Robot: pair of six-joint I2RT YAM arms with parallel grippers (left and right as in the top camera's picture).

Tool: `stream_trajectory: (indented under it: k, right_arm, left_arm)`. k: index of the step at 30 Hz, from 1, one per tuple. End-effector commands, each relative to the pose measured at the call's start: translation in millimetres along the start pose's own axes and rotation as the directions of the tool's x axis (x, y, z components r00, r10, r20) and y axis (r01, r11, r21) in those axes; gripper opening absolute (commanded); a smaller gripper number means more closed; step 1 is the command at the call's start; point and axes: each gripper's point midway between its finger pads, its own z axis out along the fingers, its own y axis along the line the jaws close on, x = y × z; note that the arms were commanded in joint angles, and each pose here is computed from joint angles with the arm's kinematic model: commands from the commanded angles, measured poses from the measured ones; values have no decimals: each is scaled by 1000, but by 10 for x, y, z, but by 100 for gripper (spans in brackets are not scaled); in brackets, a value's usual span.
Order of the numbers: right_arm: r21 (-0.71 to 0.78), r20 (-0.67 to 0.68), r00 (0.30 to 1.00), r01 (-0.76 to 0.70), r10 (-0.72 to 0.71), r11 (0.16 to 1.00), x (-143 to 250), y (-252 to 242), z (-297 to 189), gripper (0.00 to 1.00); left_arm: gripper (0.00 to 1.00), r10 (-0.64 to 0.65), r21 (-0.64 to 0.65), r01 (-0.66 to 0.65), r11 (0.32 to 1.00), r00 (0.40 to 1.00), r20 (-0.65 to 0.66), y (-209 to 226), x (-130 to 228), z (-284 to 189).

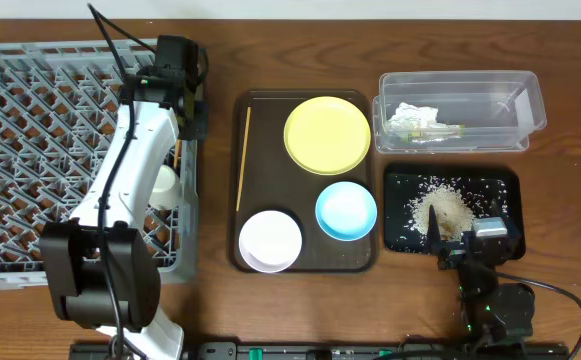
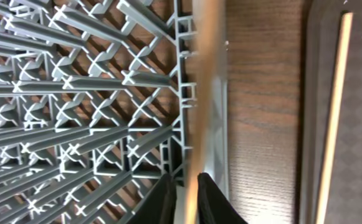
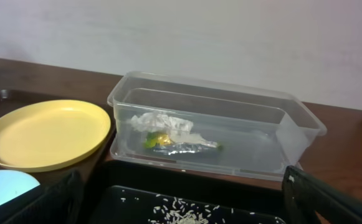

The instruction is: Sort waste into correct bins and load items into the dishwasher

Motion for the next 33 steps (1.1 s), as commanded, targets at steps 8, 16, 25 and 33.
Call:
stream_trajectory:
  k: [8,16,25,33]
  right_arm:
    - [10,1,1000,7,-7,1000,9,-21,0,99]
    - [10,1,1000,7,-7,1000,9,-21,0,99]
    - [10,1,1000,7,-7,1000,9,-21,0,99]
    - [10,1,1000,7,-7,1000,7,-21,-1,99]
  left_arm:
    - [43,-99,231,65,971,985,143,-218,-187,-738]
    - [44,-69,285,38,958,992,101,-410,-84,-714]
    - [47,-79,275,44,960,990,119,-384,-145,-678]
    - [47,-9,421,-10,907,999,44,-841,110,-655]
